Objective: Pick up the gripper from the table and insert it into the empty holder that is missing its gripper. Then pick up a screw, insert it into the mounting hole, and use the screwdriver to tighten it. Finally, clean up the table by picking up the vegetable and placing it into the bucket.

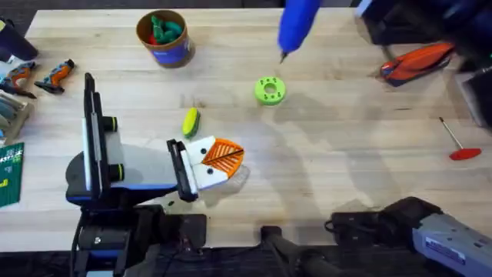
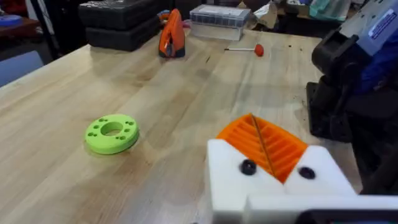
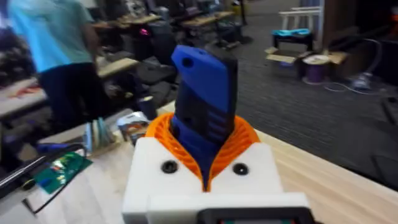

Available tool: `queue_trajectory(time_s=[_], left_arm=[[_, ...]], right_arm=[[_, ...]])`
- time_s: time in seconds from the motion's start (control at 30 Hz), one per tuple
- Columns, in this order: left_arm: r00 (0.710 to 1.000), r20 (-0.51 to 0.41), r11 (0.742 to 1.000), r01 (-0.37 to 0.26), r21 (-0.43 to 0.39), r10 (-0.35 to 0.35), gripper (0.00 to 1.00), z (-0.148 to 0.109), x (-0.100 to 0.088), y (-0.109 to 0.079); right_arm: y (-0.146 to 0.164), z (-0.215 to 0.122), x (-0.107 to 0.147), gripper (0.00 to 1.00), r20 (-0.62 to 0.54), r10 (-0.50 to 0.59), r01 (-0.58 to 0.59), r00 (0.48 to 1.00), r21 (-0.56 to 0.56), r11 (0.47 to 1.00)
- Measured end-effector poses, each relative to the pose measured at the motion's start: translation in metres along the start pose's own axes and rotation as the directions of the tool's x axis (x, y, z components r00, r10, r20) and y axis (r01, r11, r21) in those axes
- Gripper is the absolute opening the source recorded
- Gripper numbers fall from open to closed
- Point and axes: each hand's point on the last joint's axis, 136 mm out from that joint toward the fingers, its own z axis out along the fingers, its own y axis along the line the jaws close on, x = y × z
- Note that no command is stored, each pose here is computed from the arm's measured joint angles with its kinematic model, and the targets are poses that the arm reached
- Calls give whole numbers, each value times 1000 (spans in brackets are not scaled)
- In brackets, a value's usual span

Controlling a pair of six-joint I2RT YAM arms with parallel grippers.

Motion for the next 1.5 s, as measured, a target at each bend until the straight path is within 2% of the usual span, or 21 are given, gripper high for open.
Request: queue_trajectory(time_s=[0.23,0.5,0.77,0.97,1.2,1.5], left_arm=[[1000,0,1000,0,0,0,4,0,0,0],[1000,0,1000,0,0,0,4,0,0,0],[1000,0,1000,-1,0,1,4,0,0,0],[1000,0,1000,0,0,0,4,0,0,0],[1000,0,1000,0,0,0,4,0,0,0],[1000,0,1000,0,0,0,4,0,0,0]], right_arm=[[21,2,35,28,16,73,-71,997,-96,993],[48,18,46,28,46,85,-73,995,-208,975],[92,32,54,28,101,71,-23,992,-417,909],[123,34,64,28,109,79,-10,991,-526,851],[143,35,74,28,119,76,10,990,-598,801],[151,14,80,28,159,82,40,984,-647,762]])
